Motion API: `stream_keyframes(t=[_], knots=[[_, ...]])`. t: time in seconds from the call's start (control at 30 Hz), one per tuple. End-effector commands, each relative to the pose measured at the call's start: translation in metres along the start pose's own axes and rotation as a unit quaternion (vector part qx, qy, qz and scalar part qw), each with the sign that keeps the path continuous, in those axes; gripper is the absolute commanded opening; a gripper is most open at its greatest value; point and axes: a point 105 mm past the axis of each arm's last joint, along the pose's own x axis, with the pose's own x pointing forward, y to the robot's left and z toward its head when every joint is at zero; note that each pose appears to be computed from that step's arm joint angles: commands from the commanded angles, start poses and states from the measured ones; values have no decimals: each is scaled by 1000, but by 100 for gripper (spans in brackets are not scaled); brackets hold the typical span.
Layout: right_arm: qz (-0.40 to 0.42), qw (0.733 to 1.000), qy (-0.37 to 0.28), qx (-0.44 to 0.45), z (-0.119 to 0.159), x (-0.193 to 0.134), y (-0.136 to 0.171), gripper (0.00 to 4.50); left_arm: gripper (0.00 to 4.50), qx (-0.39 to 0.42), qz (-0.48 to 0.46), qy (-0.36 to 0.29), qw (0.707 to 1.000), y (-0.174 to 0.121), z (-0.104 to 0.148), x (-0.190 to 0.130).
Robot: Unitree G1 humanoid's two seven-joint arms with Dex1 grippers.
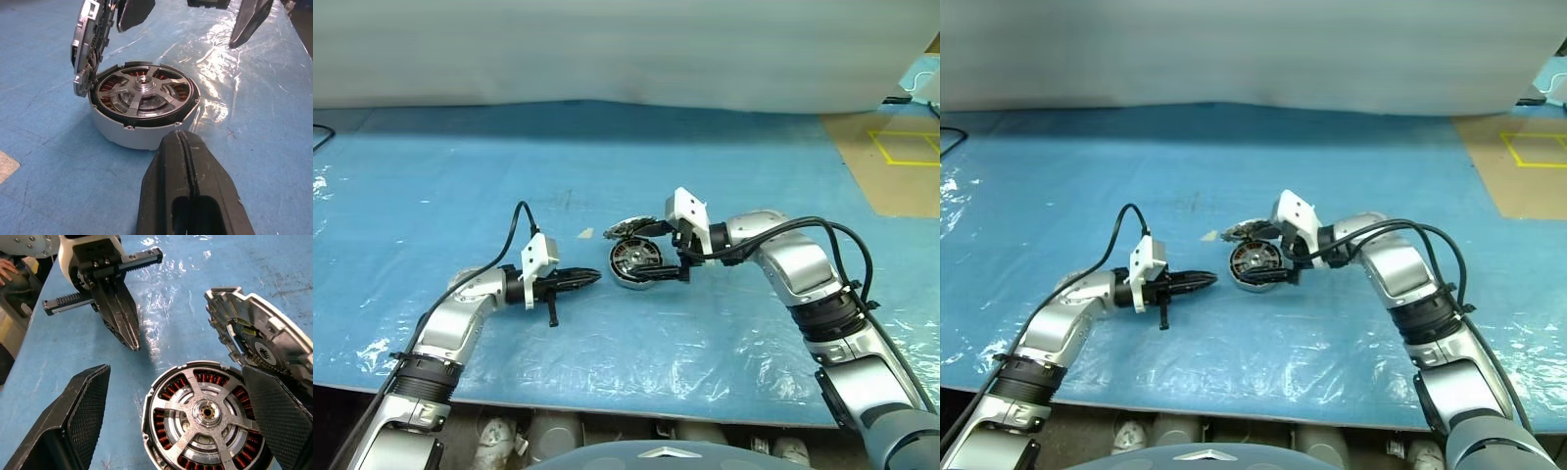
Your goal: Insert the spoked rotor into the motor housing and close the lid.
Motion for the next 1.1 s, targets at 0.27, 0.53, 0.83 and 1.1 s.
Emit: stream_keyframes(t=[0.27,0.53,0.83,1.1], knots=[[-87,996,-29,8,-6,-24,-9,352,0,15,-4,-18,1000,-2,14,-4],[-55,998,-28,9,-11,12,3,69,0,18,-15,-16,1000,0,19,-1],[-56,998,1,17,-26,23,-4,5,0,22,-11,-15,1000,-1,18,-2],[-46,997,56,41,-63,31,-6,5,0,25,-5,-15,1000,1,17,-3]])
